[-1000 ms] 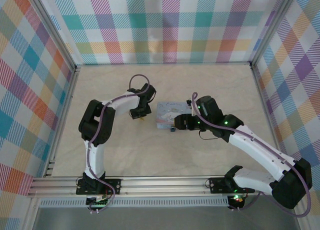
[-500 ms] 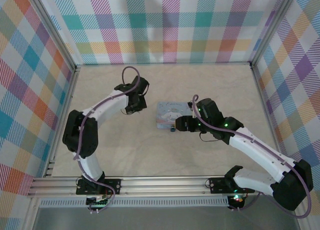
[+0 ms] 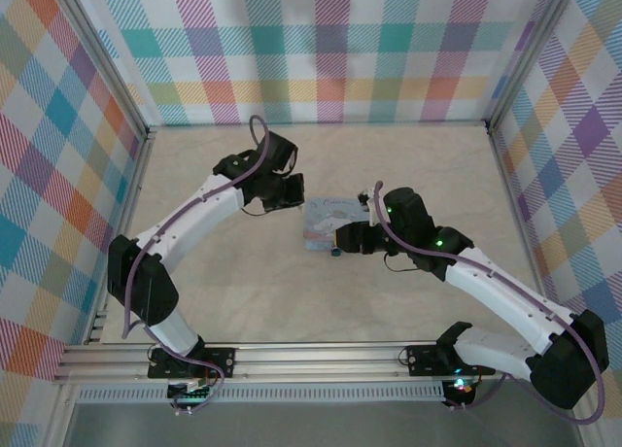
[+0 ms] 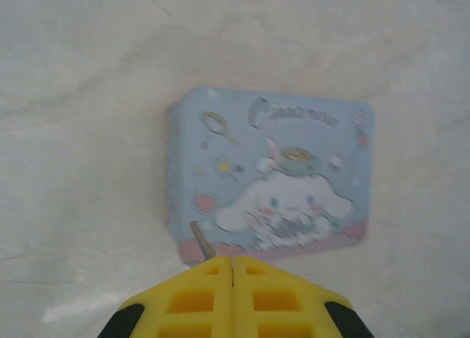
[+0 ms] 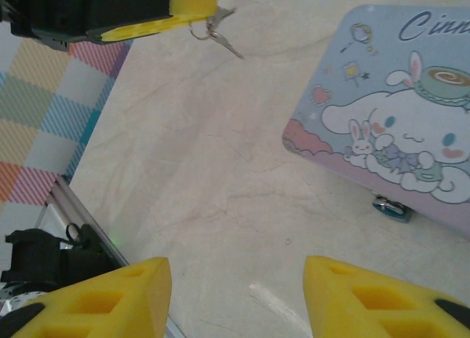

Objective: Unlock a padlock with a key

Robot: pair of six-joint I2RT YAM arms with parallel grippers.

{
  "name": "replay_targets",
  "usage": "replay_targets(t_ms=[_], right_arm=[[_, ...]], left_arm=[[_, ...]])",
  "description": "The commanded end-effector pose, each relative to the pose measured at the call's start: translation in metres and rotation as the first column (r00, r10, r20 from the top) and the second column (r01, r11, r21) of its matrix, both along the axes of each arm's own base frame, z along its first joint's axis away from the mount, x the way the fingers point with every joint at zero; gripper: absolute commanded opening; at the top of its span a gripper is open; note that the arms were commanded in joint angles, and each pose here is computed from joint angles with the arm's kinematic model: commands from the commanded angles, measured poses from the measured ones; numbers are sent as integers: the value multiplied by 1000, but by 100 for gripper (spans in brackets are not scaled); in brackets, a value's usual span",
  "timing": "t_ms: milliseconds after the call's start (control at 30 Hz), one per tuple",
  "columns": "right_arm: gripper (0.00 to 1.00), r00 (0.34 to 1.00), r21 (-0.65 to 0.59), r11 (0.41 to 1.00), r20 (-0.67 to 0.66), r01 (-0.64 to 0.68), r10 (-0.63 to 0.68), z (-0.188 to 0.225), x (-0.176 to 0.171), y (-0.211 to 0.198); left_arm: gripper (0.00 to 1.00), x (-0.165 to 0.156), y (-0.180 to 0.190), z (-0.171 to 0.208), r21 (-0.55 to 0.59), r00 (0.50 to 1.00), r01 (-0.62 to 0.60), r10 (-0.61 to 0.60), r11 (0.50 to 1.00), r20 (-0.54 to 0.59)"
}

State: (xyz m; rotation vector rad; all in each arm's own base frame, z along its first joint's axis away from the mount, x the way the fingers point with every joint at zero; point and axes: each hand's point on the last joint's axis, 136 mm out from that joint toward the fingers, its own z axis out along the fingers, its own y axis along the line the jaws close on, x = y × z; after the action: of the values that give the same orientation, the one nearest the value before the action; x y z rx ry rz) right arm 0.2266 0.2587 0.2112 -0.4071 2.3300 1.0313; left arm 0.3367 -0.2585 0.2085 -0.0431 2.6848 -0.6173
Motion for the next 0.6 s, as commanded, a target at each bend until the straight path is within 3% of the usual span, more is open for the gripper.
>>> replay_targets(t_ms=[0, 133, 567], right_arm=[[50, 994, 53, 995, 72, -87, 83, 21, -2, 15], [47, 991, 82, 992, 99, -93, 85, 27, -1, 18], [43, 984, -18, 998, 163, -65, 68, 16, 13, 22]], left_arm=[[0, -20, -20, 29, -121, 997, 74, -75, 990, 0], [0, -32, -35, 39, -183, 994, 106, -109, 977, -6], [0, -60, -70, 51, -252, 975, 205, -219, 946, -30]])
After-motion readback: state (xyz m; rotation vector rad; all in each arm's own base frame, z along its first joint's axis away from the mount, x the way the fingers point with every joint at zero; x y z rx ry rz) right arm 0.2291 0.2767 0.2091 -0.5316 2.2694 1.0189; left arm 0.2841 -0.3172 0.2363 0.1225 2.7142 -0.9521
